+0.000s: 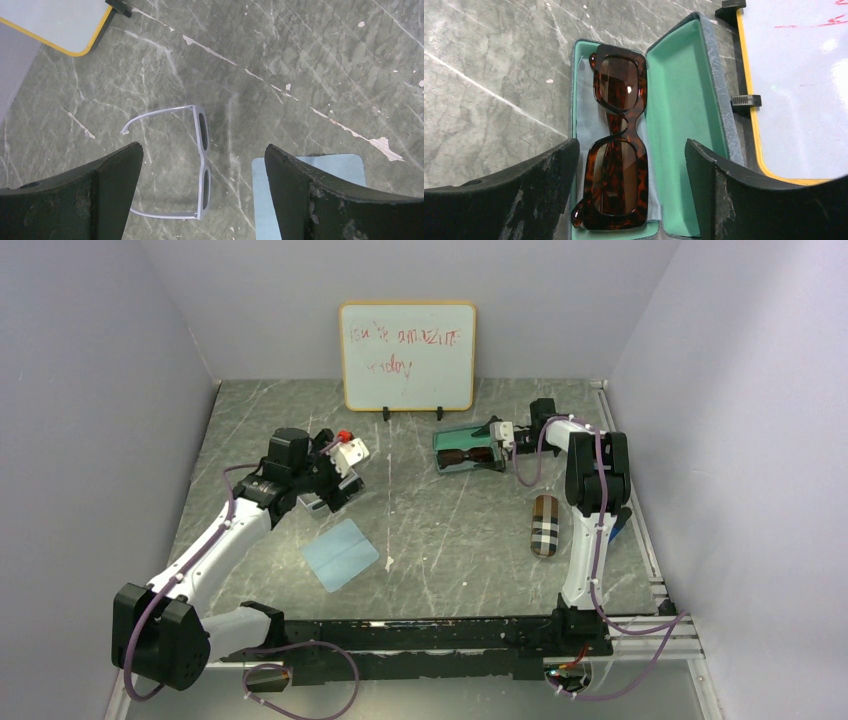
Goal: Organize the sunglasses
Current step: Place the sunglasses in the sunglasses case.
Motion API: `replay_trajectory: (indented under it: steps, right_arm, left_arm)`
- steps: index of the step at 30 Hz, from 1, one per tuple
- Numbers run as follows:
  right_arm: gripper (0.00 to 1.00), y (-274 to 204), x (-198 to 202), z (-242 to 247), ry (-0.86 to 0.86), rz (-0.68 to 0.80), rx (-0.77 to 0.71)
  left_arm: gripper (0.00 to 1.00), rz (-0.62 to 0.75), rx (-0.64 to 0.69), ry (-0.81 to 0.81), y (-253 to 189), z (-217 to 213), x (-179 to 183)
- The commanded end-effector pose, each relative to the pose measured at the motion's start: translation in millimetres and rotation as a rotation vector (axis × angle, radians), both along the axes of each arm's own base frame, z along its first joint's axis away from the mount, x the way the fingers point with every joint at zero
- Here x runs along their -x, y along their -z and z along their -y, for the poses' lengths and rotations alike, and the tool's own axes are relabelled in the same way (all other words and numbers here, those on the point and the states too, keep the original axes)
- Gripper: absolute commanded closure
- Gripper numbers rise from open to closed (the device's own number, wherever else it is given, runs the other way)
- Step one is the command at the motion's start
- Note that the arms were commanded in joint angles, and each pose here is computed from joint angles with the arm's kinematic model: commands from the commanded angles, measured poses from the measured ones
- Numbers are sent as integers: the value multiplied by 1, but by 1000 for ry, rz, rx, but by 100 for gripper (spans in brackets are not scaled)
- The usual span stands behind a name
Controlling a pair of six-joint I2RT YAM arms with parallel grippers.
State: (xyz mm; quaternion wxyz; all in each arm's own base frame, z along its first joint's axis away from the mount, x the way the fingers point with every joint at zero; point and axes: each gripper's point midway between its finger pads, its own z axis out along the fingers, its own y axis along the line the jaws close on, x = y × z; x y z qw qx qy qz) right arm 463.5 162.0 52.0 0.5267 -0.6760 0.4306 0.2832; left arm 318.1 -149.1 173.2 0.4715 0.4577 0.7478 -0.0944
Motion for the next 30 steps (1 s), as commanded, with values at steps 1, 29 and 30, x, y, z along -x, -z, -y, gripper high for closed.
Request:
replay_trajectory:
  steps: [1,29,30]
  right_arm:
    - [17,-39,6,-2,-15,6,-30]
    - [17,-129,5,33,325,115,102]
    - [20,-128,10,35,346,92,102]
  left_arm:
    - [4,21,35,14,-7,3,0]
    - [4,98,-19,-66,-36,47,-61]
    - [4,95,1,-64,-42,59,-70]
